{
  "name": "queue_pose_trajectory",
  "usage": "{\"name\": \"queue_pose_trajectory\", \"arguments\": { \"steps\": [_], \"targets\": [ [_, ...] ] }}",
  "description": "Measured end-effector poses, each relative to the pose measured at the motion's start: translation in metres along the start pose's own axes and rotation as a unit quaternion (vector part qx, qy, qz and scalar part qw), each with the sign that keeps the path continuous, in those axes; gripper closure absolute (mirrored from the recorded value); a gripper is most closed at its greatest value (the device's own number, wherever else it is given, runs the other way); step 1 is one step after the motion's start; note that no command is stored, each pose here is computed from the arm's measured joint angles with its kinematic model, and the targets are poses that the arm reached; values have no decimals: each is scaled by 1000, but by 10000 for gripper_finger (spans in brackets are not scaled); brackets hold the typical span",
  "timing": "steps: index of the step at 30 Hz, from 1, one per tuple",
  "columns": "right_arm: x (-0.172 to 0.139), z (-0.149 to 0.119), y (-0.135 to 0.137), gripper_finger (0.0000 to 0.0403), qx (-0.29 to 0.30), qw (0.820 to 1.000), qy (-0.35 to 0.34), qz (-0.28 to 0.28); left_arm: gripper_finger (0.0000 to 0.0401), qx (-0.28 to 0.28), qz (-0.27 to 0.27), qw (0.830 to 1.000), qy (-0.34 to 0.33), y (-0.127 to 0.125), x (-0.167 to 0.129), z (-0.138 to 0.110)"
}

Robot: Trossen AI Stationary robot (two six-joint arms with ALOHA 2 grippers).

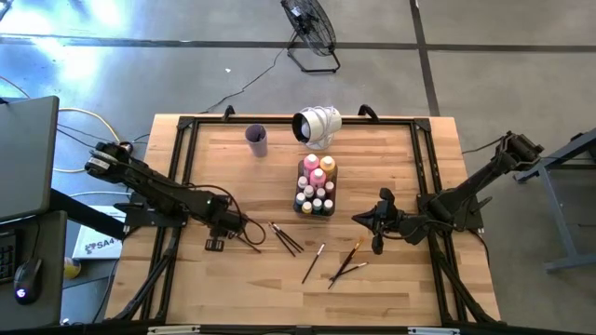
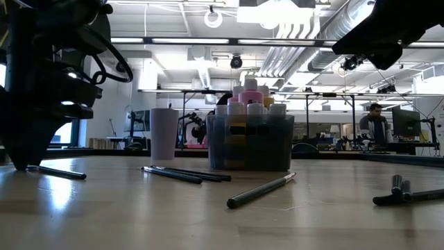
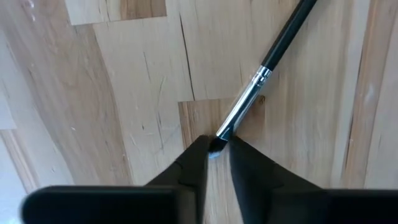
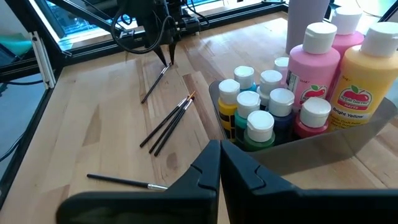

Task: Pick & Place Paint Supplies
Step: Put the silver paint brush into the violet cup

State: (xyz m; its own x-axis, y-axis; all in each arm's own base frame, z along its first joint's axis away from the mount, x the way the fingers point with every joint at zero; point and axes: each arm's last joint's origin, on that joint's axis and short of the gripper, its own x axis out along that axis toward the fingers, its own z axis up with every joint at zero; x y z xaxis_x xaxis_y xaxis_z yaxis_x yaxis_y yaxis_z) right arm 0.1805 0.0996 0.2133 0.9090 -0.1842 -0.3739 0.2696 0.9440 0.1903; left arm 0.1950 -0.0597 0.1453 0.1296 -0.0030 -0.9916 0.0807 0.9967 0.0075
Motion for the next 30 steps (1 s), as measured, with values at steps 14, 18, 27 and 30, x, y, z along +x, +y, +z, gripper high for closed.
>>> {"name": "queue_pose_trajectory", "arguments": {
  "steps": [14, 18, 27, 30],
  "targets": [
    [0, 0, 0, 401, 0, 1000, 1, 1, 399, -14, -17, 1000, 3, -1, -1, 1],
    [0, 0, 0, 401, 0, 1000, 1, 1, 400, -12, -33, 999, -25, -4, -10, 14],
    [0, 1, 1, 401, 2, 1000, -2, 3, 401, 18, -31, 997, -63, -8, -56, 44],
    [0, 3, 3, 401, -7, 1000, -7, 21, 401, 16, -21, 997, -74, -9, -77, 53]
  ]
}}
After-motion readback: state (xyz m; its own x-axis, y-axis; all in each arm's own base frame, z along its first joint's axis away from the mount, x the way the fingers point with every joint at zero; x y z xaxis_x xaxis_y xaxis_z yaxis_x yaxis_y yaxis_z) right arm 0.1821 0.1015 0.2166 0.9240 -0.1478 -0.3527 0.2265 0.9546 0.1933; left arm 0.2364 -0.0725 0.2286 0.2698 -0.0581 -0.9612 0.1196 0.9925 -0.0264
